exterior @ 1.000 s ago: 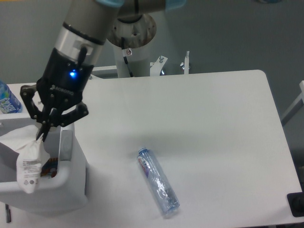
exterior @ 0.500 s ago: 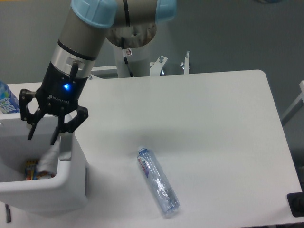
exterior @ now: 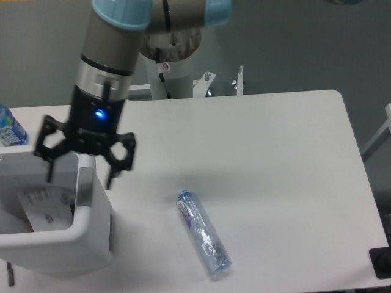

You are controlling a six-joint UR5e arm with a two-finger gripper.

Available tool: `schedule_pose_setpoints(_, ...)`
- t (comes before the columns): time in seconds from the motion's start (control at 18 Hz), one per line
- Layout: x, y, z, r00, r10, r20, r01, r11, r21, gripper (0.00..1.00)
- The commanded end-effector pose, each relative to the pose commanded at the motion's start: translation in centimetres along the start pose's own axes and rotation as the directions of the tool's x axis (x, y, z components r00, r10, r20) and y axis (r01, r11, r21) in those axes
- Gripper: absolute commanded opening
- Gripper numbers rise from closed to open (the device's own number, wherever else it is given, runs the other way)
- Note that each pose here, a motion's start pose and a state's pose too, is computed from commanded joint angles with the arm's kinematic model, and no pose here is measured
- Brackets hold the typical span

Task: Place the trash in the trash can
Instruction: 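Move the open gripper over the clear water bottle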

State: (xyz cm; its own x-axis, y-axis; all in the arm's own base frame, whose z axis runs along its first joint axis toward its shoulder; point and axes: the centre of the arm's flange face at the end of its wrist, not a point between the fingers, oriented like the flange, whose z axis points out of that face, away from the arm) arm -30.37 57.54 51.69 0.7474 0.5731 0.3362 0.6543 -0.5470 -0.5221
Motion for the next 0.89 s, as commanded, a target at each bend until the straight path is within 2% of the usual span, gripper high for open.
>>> schedule_pose_setpoints(0.22,-5.8,-3.7,-0.8,0.996,-0.068,0.052,0.065,0.996,0.053,1.00)
schedule_pose_setpoints(0.39,-10.6,-4.7,0.7,0.990,-0.108,0.086,0.105,0.993,0.045,1.00)
schedule_pose_setpoints(0.61,-13.9,-4.7,3.9,0.993,-0.052,0.103,0.053,0.999,-0.003,1.00)
schedule_pose_setpoints(0.89,-15.3,-3.0,7.5,0.995,-0.012,0.100,0.021,0.996,-0.091,1.00)
